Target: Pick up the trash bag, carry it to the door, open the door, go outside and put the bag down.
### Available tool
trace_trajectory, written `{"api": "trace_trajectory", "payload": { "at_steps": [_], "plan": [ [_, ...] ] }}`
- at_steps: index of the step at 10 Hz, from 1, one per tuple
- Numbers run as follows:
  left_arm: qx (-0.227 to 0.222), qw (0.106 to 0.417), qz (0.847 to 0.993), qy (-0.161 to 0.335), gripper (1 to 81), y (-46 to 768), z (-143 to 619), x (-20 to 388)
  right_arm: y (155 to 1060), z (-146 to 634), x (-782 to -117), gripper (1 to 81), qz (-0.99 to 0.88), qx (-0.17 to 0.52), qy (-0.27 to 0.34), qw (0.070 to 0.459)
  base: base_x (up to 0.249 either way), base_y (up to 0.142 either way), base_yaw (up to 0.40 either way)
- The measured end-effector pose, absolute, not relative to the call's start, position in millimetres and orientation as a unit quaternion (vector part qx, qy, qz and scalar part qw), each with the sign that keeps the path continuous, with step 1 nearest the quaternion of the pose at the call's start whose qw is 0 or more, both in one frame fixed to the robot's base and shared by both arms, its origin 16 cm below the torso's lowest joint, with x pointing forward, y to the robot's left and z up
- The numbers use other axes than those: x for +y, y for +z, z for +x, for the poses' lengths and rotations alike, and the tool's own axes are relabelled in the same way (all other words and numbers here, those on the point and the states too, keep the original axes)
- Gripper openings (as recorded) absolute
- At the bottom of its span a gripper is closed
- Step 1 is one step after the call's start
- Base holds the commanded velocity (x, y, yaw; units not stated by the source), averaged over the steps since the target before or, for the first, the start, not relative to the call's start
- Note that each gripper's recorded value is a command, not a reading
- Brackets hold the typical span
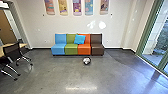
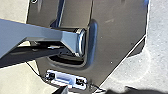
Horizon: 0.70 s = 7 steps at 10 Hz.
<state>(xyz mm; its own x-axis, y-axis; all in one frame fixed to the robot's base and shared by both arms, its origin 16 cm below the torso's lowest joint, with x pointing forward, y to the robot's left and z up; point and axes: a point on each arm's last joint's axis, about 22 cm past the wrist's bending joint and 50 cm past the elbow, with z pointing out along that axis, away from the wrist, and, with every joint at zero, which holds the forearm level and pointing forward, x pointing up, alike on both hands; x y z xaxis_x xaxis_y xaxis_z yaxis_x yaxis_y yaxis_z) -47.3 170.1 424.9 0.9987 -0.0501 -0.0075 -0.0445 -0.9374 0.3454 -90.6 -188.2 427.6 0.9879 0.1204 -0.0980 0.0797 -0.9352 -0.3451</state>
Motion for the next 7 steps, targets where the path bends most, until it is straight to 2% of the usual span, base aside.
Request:
{"api": "trace_trajectory", "payload": {
  "at_steps": [7],
  "plan": [
    [-0.024,0.175,0.984,-0.008,81.1,424.9,-47.3,170.1,427.5,-90.4,-187.9,81.1,-0.982,-0.051,0.059,0.173,0.165,0.000,0.000]
  ]
}}
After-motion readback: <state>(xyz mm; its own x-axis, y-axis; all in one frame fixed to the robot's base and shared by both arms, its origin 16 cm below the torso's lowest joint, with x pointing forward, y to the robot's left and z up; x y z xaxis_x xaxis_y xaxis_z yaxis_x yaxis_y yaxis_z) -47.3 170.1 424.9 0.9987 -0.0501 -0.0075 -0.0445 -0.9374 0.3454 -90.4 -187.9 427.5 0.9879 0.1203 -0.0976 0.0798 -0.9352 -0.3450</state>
